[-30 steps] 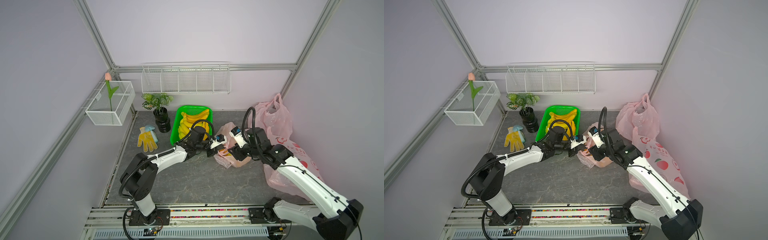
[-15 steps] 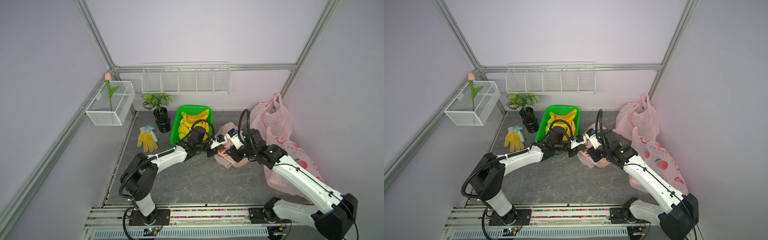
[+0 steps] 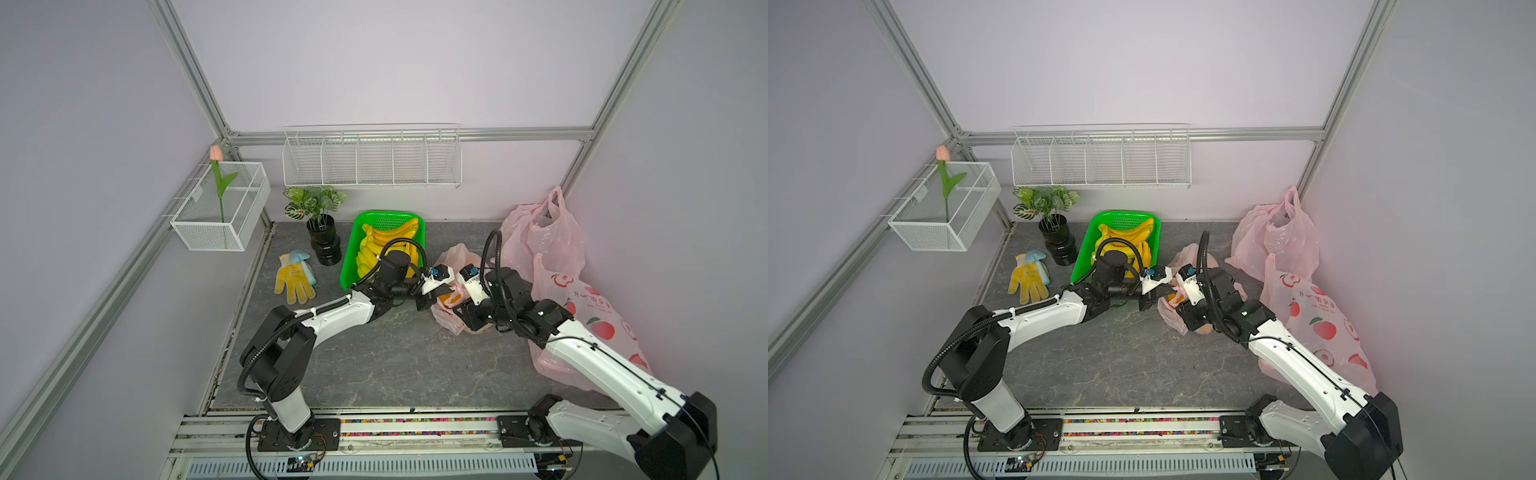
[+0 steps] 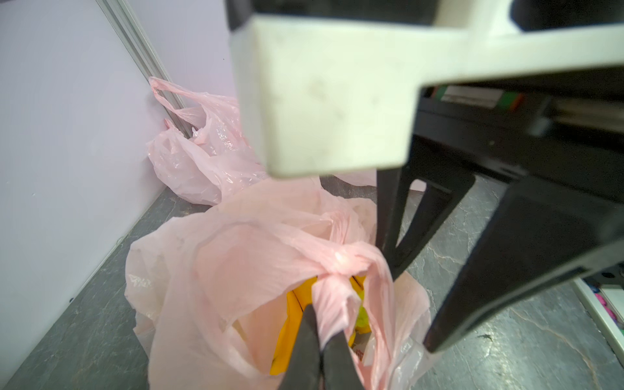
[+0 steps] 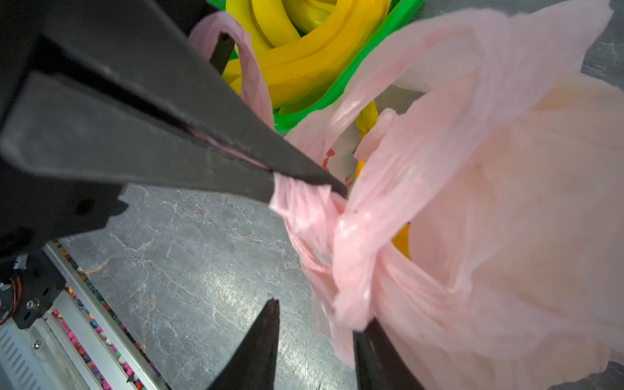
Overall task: Place the banana into a plastic bag & tie a knot
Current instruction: Cross the plastic bag at the center of the board.
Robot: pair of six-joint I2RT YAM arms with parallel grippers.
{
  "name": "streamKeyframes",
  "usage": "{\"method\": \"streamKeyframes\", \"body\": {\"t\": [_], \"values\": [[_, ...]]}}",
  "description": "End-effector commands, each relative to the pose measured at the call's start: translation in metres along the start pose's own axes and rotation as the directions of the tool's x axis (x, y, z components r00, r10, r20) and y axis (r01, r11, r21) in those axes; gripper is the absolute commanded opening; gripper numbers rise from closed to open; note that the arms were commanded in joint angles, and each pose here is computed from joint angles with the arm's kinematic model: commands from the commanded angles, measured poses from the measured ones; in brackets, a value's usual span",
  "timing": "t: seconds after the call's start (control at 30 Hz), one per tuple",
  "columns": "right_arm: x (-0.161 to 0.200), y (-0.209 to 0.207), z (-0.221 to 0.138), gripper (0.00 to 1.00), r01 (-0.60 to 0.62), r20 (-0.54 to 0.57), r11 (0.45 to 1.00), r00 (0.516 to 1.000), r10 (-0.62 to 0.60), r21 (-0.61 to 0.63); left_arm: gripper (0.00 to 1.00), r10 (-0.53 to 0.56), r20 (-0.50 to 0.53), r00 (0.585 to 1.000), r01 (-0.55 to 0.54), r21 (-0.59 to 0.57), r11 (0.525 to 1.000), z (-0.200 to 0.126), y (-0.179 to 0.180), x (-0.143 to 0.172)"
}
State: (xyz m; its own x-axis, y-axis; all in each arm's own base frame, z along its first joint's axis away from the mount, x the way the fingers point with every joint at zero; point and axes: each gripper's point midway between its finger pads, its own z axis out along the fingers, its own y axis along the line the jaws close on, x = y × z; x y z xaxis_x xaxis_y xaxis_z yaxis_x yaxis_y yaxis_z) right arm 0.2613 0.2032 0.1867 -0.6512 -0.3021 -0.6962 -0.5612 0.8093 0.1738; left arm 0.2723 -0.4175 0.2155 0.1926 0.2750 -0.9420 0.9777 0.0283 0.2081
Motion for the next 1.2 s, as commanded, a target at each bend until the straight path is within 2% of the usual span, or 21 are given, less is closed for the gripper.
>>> {"method": "streamKeyframes", "body": {"t": [0.0, 0.13, 0.27, 0.37, 0.47, 0.6, 0.67, 0.77, 0.9, 1.03, 1.17], "values": [[-0.017, 0.000, 0.007, 0.40, -0.076, 0.112, 0.997, 0.991, 0.077, -0.012, 0.00, 0.014, 0.054, 0.998, -0.014, 0.009, 1.000, 0.000, 0.000, -0.015], [-0.028, -0.003, 0.009, 0.41, -0.115, 0.170, 0.993, 0.979, 0.115, -0.009, 0.00, 0.008, 0.060, 0.998, -0.009, 0.015, 1.000, 0.000, -0.001, -0.015], [-0.024, -0.010, 0.012, 0.35, -0.127, 0.160, 0.992, 0.980, 0.121, 0.028, 0.00, 0.007, 0.059, 0.998, -0.007, 0.011, 1.000, 0.001, -0.001, -0.015], [-0.020, -0.006, 0.006, 0.34, -0.121, 0.165, 0.993, 0.979, 0.118, 0.009, 0.01, 0.004, 0.054, 0.999, -0.005, 0.006, 1.000, 0.001, 0.000, -0.014], [-0.008, 0.004, 0.001, 0.35, -0.088, 0.148, 0.996, 0.985, 0.092, -0.033, 0.01, 0.001, 0.047, 0.999, -0.001, -0.005, 1.000, 0.002, 0.003, -0.013], [0.018, 0.003, -0.003, 0.39, -0.055, 0.116, 0.998, 0.992, 0.055, -0.006, 0.00, -0.001, 0.047, 0.999, 0.001, -0.015, 1.000, 0.003, 0.006, -0.013], [0.028, 0.008, -0.002, 0.40, -0.053, 0.111, 0.998, 0.992, 0.057, -0.039, 0.00, -0.002, 0.045, 0.999, 0.003, -0.017, 1.000, 0.003, 0.006, -0.013], [0.038, 0.019, 0.009, 0.42, -0.074, 0.096, 0.991, 0.992, 0.085, -0.110, 0.00, -0.004, 0.044, 0.999, 0.004, -0.020, 1.000, 0.003, 0.007, -0.014], [0.043, 0.015, 0.035, 0.42, -0.124, 0.082, 0.986, 0.988, 0.134, -0.111, 0.00, -0.009, 0.039, 0.999, 0.010, -0.020, 1.000, 0.002, 0.007, -0.013], [0.031, 0.003, 0.048, 0.43, -0.155, 0.182, 0.985, 0.969, 0.166, -0.077, 0.00, -0.013, 0.036, 0.999, 0.014, -0.013, 1.000, 0.001, 0.004, -0.013], [0.014, -0.020, 0.046, 0.44, -0.145, 0.337, 0.989, 0.933, 0.128, 0.025, 0.00, -0.024, 0.024, 0.999, 0.024, -0.006, 1.000, 0.002, 0.003, -0.009]]}}
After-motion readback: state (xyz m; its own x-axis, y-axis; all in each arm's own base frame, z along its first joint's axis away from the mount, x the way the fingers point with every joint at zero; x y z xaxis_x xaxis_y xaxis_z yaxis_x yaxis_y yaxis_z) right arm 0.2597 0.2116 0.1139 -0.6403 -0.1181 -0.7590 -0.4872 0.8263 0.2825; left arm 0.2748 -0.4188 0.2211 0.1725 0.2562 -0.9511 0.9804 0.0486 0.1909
